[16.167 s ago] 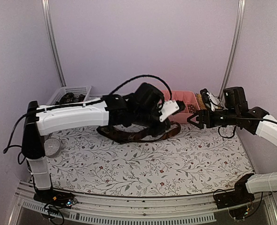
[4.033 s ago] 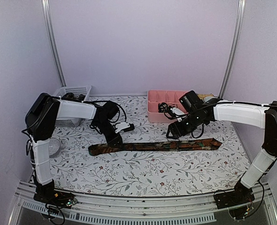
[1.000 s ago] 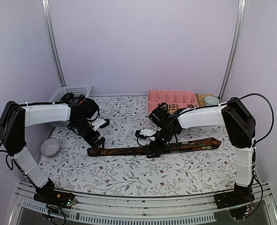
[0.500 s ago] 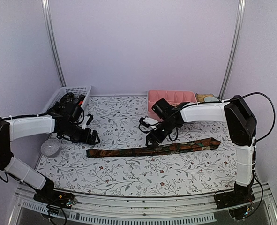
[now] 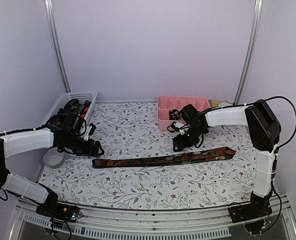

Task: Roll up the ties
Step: Smooth out the tie at the center of the board.

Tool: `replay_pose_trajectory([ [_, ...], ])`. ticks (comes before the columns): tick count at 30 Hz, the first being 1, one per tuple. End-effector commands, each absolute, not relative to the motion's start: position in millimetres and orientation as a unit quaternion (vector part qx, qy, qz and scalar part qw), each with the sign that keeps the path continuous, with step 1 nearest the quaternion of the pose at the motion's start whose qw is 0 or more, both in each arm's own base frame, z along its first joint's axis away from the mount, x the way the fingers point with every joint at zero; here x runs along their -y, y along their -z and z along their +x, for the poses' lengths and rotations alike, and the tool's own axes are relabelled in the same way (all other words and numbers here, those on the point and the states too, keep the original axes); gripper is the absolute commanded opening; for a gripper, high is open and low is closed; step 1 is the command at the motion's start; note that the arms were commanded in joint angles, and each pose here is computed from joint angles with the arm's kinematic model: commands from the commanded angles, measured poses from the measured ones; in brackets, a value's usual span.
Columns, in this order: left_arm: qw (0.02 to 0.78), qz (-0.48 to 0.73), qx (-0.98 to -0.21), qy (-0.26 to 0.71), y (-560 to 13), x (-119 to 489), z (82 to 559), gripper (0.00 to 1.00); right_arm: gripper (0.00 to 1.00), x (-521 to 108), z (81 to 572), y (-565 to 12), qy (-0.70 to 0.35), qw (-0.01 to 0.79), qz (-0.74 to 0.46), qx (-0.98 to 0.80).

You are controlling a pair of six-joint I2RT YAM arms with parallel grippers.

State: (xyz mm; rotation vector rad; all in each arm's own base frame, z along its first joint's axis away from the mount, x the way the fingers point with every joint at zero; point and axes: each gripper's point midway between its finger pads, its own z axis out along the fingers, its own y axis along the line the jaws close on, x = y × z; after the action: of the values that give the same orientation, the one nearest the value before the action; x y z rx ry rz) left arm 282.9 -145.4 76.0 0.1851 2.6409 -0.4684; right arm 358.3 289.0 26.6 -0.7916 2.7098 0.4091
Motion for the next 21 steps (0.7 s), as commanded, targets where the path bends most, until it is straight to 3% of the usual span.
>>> replay_pose_trajectory([
  [1,0.207,0.061,-0.961,0.175,-67.4,143.6,273.8,0.77,0.72,-258.3,361.0,-71.4,-0.099,0.185,-0.229,-0.950],
  [9,0.179,0.064,-0.965,0.182,-55.2,149.2,273.3,0.66,0.68,-210.1,353.3,-60.6,-0.002,0.174,-0.206,-0.963],
  [16,0.168,0.069,-0.966,0.186,-50.5,152.0,272.2,0.46,0.63,-168.9,347.1,-46.2,0.059,0.160,-0.180,-0.969],
  [21,0.166,0.075,-0.965,0.188,-48.4,157.3,278.0,0.45,0.61,-146.7,347.0,-38.6,0.088,0.152,-0.163,-0.971],
])
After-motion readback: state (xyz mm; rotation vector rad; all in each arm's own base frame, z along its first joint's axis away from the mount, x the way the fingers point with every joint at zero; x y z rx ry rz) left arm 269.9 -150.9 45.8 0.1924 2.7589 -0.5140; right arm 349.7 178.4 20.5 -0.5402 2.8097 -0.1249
